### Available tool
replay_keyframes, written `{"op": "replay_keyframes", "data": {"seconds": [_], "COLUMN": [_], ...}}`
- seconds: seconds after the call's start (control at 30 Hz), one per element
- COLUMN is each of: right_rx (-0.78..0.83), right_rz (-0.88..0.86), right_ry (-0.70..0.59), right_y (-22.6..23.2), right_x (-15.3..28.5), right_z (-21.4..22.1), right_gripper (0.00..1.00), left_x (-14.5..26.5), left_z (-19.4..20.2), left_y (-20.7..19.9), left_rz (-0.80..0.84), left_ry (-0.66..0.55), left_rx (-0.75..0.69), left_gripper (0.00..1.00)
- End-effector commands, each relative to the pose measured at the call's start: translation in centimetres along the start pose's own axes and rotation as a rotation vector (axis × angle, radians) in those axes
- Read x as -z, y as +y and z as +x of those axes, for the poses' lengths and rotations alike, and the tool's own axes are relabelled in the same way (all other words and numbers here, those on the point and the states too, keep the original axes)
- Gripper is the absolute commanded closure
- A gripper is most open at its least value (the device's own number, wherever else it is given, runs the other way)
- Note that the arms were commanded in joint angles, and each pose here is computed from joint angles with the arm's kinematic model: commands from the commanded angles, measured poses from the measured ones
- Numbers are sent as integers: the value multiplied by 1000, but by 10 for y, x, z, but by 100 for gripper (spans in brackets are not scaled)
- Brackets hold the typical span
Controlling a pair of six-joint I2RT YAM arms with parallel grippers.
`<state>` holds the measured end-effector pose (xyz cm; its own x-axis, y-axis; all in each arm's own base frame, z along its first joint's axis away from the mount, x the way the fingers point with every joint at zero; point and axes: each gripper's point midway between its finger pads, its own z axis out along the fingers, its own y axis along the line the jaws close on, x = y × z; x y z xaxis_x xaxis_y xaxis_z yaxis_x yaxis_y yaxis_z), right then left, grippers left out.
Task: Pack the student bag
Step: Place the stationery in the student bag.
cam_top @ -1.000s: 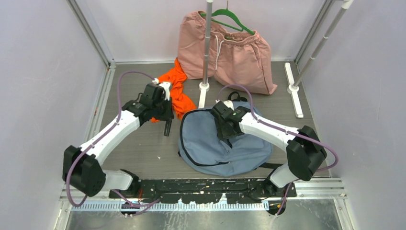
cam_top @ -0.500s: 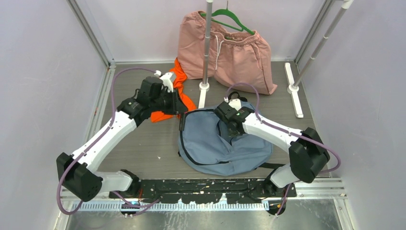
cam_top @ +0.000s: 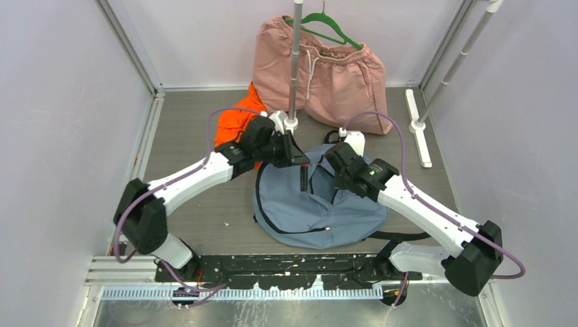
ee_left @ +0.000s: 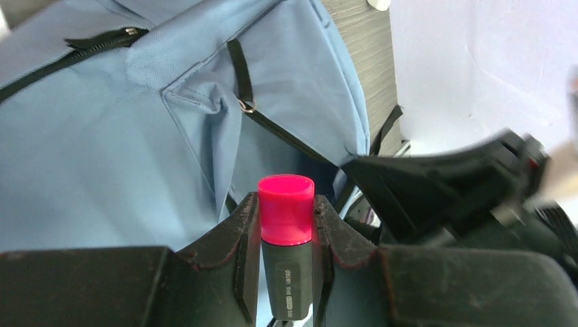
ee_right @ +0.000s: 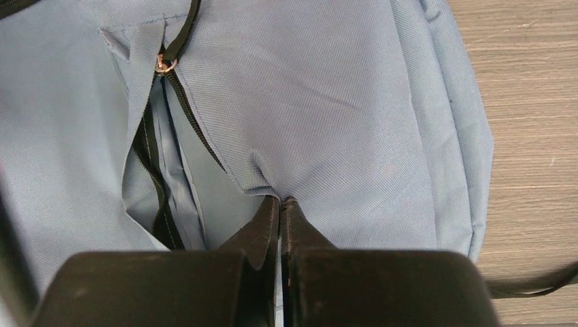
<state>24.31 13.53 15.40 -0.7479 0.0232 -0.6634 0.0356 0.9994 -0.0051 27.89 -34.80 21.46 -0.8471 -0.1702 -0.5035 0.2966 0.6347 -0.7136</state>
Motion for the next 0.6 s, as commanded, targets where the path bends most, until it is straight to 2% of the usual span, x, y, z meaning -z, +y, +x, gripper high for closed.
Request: {"op": "replay_keyframes", "data": {"seconds": [0.0, 0.3, 0.43, 0.57], "right_rx": [-98, -108, -112, -111], "right_rz": [-4, -11, -23, -25], "right_ry": [-98, -90, -90, -89], "right_y": [-4, -4, -3, -4], "right_x": [8, 9, 11, 11], "right_z": [-19, -15, -15, -15], "right_gripper": [99, 99, 99, 99], "left_x": [-35, -95, -107, -118], "left_z": [-7, 44, 53, 59], "left_y": [-19, -23, -15, -24], "left_rz": [96, 64, 34, 90], "left_ry": [-21, 87, 93, 114], "left_rx": [191, 332, 353, 334], "left_gripper": [100, 100, 100, 99]}}
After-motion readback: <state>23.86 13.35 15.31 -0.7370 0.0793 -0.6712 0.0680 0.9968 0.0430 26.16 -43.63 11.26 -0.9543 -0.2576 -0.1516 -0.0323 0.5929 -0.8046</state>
